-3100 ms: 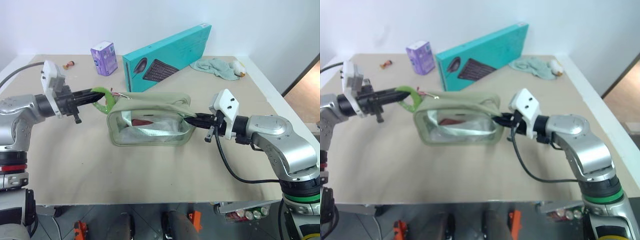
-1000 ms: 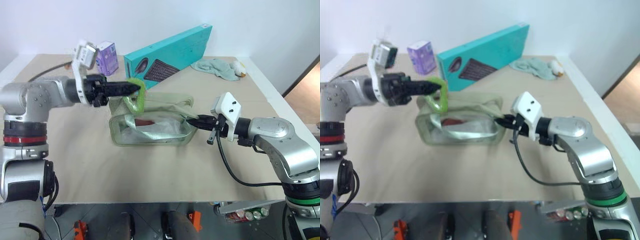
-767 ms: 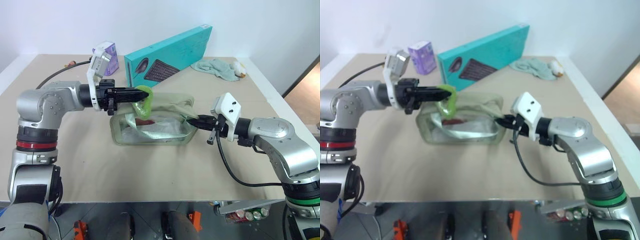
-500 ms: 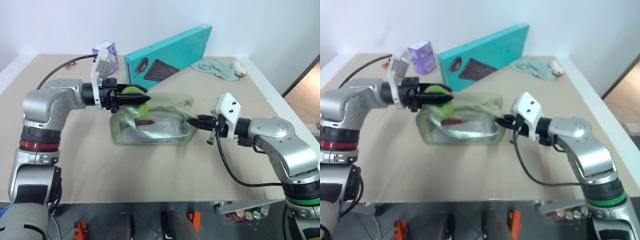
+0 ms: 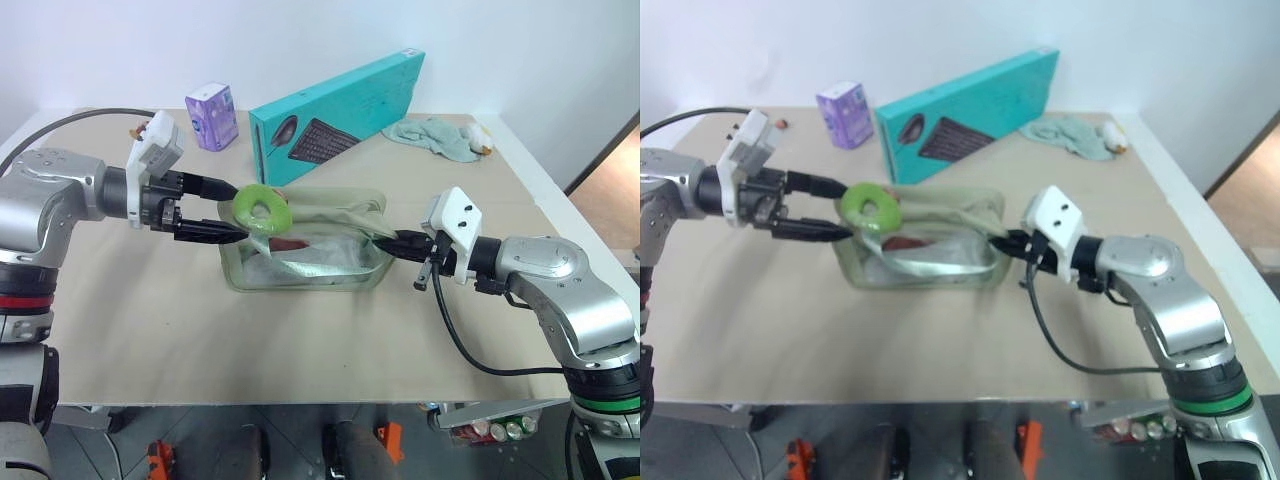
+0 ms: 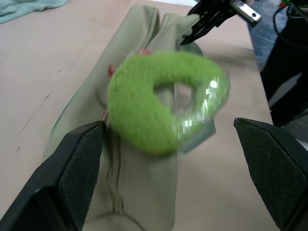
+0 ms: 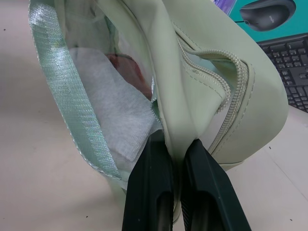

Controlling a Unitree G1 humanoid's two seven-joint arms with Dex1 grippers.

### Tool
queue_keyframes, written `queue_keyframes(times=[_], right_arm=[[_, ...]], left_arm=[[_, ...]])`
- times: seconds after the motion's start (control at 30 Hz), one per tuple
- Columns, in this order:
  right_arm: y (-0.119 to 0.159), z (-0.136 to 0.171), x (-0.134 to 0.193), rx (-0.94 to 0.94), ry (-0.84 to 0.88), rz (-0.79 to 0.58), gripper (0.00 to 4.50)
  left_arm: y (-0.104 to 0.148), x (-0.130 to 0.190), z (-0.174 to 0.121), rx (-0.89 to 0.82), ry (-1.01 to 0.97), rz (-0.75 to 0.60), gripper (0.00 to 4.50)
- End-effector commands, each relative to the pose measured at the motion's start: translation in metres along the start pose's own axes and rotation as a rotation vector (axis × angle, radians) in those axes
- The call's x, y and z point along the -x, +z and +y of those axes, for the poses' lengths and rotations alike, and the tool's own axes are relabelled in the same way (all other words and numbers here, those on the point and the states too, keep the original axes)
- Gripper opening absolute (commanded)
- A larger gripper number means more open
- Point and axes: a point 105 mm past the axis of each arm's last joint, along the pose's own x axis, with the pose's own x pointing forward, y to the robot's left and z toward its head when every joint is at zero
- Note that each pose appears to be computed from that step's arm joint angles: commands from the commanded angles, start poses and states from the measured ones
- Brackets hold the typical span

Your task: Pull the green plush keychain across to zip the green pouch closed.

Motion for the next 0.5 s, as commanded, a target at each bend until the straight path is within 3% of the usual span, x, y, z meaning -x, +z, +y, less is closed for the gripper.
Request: queue_keyframes(times=[0.03, 0.17, 0.5], right_arm=[[0.002, -0.001, 0.001, 0.015, 0.004, -0.003, 0.0], [0.002, -0.001, 0.0, 0.016, 0.013, -0.008, 0.0], [0.003, -0.002, -0.004, 0.017, 0.027, -0.014, 0.0]], left_arm=[[0.009, 0.021, 0.001, -0.039, 0.092, -0.012, 4.41], [-0.005, 0.027, -0.004, -0.047, 0.133, -0.006, 4.41], [-0.025, 0.005, -0.013, -0.115, 0.172, -0.098, 4.41]])
